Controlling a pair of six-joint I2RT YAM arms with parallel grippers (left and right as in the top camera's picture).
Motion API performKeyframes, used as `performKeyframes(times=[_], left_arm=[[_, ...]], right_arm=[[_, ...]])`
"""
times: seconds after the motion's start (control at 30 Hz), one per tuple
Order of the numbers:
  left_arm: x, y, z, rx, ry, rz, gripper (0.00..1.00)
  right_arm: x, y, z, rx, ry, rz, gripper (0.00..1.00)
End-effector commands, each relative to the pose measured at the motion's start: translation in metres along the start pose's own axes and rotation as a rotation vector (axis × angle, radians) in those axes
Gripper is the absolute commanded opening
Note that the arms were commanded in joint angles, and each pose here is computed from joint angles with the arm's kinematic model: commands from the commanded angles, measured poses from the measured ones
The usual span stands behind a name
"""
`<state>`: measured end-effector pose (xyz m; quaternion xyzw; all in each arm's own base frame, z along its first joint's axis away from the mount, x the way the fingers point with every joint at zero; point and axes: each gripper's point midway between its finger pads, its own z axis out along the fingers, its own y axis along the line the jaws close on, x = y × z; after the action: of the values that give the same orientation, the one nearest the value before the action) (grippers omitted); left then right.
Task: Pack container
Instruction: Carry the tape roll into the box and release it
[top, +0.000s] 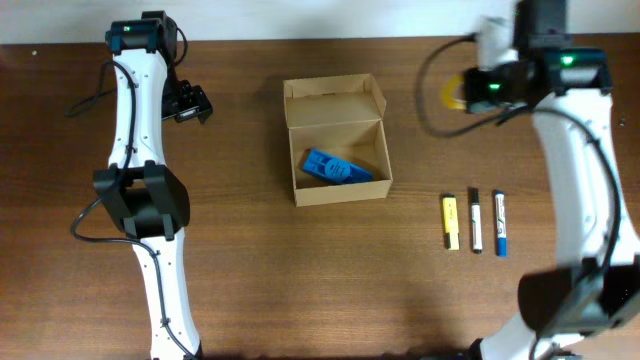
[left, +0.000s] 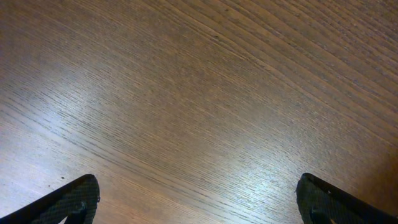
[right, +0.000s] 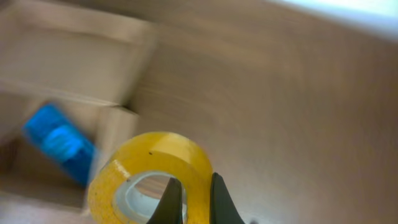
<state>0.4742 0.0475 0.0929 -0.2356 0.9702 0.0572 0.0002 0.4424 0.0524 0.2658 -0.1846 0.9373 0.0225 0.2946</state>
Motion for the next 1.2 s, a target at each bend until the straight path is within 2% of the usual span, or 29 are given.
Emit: performKeyframes(times=[0.0,0.17,0.27,0.37,0.8,1.17], left_arm=[[-0.002,0.003,-0.01,0.002,-0.024,0.008,1.0],[-0.002,0.003,-0.01,0.002,-0.024,0.008,1.0],[-0.002,0.003,-0.01,0.002,-0.024,0.008,1.0],[-0.002,0.003,-0.01,0.002,-0.024,0.008,1.0],[-0.002,0.003,-0.01,0.002,-0.024,0.008,1.0],[-0.002,0.003,-0.01,0.002,-0.024,0.009,1.0]], right_arm=[[-0.014,0.062,-0.008,-0.071,-0.033,-0.338,0.04],[-0.008,0.136,0.002,-0.169,-0.012,-0.642,0.04],[-0.002,0.162,0.015,-0.214,0.004,-0.802,0.04],[0.002,0.174,0.031,-0.239,0.02,-0.883,0.04],[0.046,0.185,0.132,-0.335,0.229,-0.921,0.04],[0.082,0.198,0.18,-0.431,0.342,-0.847,0.04]])
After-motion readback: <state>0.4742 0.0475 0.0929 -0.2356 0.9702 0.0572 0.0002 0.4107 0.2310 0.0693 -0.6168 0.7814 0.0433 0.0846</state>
